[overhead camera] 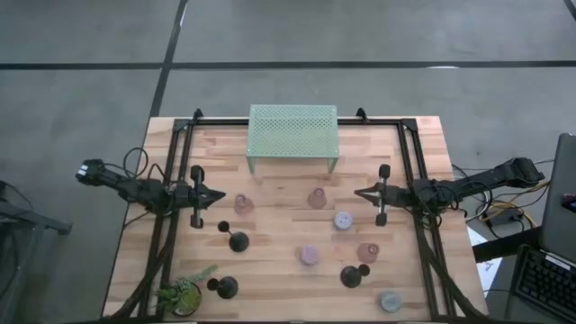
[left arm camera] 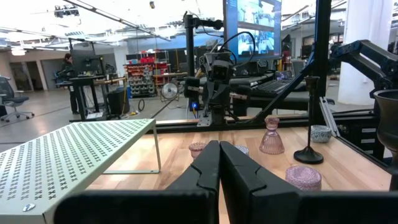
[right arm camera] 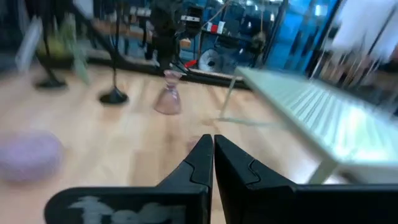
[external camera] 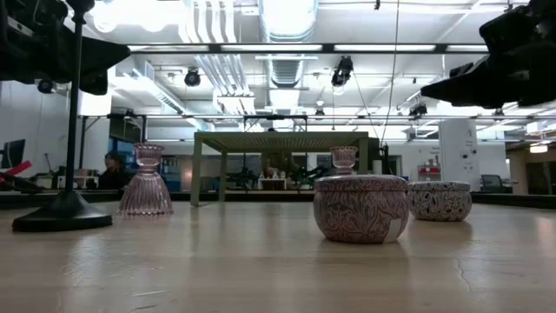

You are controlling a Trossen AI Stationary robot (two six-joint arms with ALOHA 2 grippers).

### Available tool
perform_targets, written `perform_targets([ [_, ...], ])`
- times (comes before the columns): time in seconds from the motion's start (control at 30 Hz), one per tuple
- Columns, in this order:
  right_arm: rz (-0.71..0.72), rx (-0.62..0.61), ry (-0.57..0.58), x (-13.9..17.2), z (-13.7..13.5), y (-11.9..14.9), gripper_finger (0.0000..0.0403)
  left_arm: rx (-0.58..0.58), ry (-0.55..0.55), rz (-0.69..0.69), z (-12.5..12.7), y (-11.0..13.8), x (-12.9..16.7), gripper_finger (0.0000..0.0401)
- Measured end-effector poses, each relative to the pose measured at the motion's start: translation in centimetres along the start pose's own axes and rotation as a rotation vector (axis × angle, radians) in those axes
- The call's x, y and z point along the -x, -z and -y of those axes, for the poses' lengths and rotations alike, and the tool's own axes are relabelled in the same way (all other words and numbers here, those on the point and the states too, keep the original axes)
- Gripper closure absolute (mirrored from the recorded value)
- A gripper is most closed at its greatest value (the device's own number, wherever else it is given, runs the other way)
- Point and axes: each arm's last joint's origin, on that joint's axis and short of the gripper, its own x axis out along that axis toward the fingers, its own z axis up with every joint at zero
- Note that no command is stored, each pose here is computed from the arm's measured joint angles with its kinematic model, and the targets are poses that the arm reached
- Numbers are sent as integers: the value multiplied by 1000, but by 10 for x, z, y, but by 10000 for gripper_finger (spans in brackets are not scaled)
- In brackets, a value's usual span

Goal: Pick & Place candle stick holders
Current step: Put the bottom right black candle holder on the shelf

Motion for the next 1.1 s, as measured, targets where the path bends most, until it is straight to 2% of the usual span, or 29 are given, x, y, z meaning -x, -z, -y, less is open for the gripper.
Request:
perform_targets([
  [0.1,12,-246,5,0,0,-1,394,0,0,0,0,0,0,387],
  [0.2,68,-376,-3,0,1,-7,394,0,0,0,0,0,0,387],
  [0.3,94,-574,-61,1,0,-10,394,0,0,0,0,0,0,387],
  [0.4,85,-636,-139,1,-2,-11,394,0,0,0,0,0,0,387],
  [0.5,80,-667,-149,1,-2,-11,394,0,0,0,0,0,0,387],
  [0.57,80,-736,-183,1,-3,-12,394,0,0,0,0,0,0,387],
  [0.67,29,-834,-370,3,-8,-14,394,0,0,-1,0,0,0,387],
  [0.73,-27,-834,-524,4,-12,-15,394,0,-1,0,0,0,0,387],
  [0.97,-175,-857,-797,12,-30,-13,394,0,0,-1,0,0,0,387],
  [1.03,-172,-777,-865,15,-35,-13,394,-1,0,-1,0,0,0,387],
  [1.1,-120,-609,-919,19,-41,-13,394,-1,0,-2,0,0,0,387],
])
